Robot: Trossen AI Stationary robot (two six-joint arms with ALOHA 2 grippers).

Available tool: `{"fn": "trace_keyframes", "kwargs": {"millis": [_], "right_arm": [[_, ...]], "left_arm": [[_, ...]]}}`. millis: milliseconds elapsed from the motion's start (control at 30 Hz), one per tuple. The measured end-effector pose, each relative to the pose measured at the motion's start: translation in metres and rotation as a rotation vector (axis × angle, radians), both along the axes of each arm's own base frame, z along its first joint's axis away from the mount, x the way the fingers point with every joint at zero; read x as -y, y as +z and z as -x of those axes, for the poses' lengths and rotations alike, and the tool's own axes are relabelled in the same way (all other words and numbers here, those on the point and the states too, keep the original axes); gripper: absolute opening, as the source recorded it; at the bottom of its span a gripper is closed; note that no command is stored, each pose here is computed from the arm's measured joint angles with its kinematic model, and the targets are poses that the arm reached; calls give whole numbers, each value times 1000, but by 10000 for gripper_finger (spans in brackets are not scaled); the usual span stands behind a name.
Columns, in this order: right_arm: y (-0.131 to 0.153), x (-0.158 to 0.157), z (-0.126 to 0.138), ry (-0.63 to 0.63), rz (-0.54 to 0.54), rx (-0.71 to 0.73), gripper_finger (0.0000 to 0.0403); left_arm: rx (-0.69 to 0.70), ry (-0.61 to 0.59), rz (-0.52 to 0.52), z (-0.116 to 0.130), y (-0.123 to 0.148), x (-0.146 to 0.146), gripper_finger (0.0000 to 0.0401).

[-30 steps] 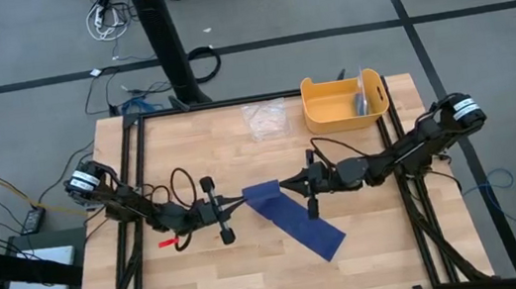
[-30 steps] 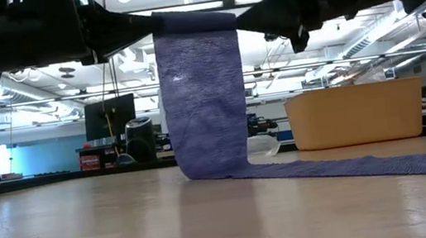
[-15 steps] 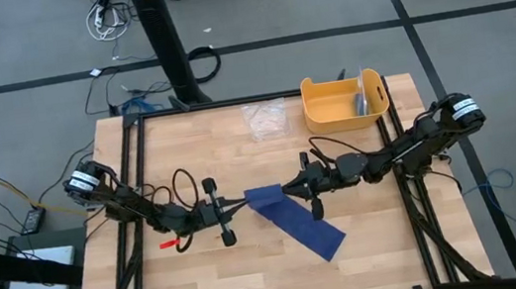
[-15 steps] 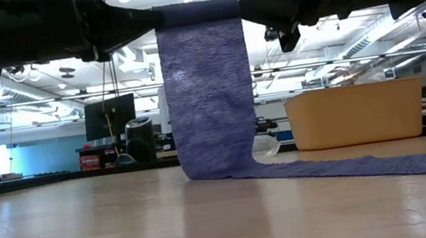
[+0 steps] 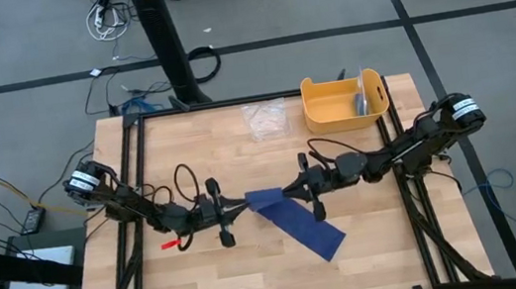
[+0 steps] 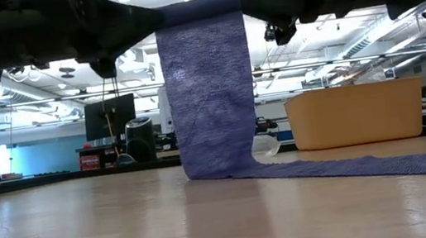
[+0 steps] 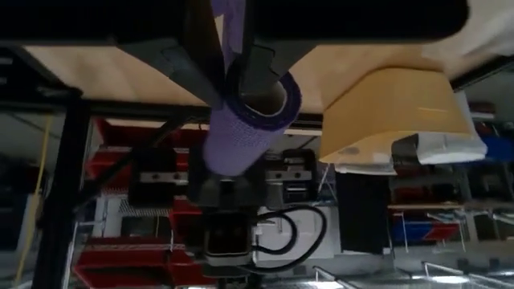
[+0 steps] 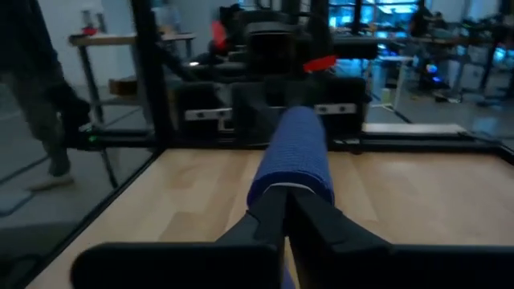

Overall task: Roll bandage
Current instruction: Roll the violet bandage

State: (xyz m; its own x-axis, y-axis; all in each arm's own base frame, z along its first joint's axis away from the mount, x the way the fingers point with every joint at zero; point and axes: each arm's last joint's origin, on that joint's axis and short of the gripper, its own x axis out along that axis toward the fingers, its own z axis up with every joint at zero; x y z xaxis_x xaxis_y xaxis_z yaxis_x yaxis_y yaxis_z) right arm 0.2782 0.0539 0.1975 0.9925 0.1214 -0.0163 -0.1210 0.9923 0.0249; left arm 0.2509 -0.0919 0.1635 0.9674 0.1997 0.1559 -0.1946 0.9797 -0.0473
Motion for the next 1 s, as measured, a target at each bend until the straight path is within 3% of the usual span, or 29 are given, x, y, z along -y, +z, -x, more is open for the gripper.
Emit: {"fn": "trace_keyframes", "kwargs": {"millis": [467, 633, 800, 867, 1000], "right_arm": [[-2, -2, 0, 38, 83, -6, 4], [-2, -3, 0, 50, 86, -10, 3], [-2, -3, 0, 61, 90, -9, 5], [-2, -2, 0, 54, 92, -4, 12], [5, -5, 4, -11, 102, 24, 37]], "left_arm": [[62, -161, 216, -7, 2, -14, 72], [64, -231, 250, -9, 2, -19, 69], [64, -236, 217, -10, 2, -20, 35], [75, -227, 153, -11, 5, -19, 16], [115, -172, 25, -10, 15, -20, 16]]}}
